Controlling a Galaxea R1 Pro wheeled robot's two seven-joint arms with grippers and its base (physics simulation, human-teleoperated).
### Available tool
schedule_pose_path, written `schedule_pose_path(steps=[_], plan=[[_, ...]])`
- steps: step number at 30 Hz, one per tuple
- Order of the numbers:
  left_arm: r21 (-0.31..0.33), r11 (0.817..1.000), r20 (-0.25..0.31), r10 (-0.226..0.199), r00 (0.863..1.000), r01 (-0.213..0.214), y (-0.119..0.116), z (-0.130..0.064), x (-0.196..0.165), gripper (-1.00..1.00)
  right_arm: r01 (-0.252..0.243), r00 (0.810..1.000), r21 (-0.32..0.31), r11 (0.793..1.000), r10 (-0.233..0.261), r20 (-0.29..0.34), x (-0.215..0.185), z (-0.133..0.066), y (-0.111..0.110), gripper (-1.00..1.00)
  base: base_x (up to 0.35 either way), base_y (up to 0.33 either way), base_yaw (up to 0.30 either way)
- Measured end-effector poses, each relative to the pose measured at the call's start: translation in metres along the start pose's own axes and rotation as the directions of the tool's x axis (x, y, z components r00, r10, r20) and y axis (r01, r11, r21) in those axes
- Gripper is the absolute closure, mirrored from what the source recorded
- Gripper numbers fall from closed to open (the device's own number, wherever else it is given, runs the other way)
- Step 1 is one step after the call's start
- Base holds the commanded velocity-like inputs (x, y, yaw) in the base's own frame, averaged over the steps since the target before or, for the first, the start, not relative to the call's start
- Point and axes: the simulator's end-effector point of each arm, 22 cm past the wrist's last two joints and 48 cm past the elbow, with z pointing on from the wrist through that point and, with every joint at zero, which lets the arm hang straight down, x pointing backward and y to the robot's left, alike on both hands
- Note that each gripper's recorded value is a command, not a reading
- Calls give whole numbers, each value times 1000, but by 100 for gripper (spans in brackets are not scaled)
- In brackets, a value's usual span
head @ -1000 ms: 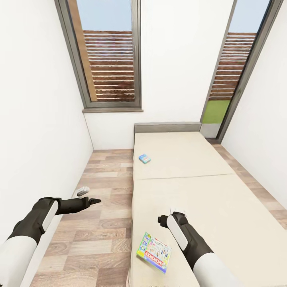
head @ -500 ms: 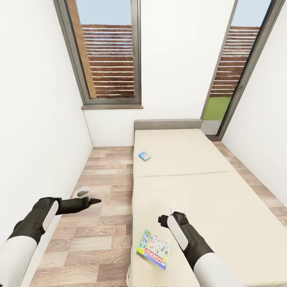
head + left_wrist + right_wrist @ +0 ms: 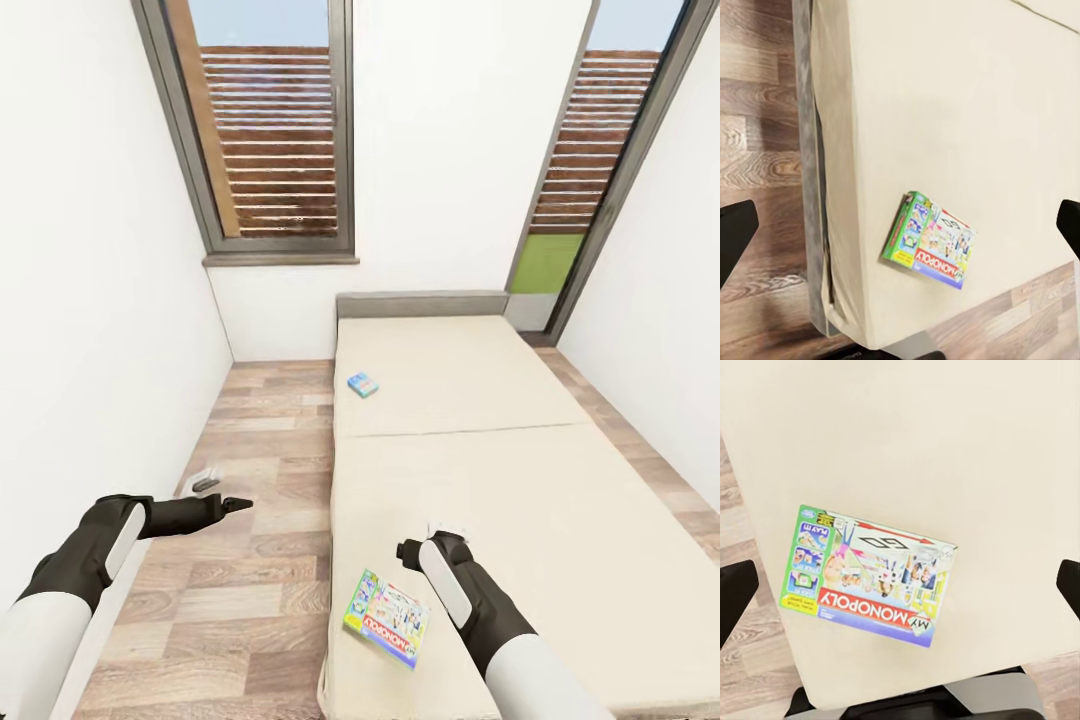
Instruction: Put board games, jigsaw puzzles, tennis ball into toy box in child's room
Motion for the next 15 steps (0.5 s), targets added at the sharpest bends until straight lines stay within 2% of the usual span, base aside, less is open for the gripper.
schedule_pose_path(steps=[15], plan=[[-6,1000,-18,-15,1000,15,9,8,8,-100,1,1000,7,1000,-1,-24,10,10,-3,-100,0,0,0]])
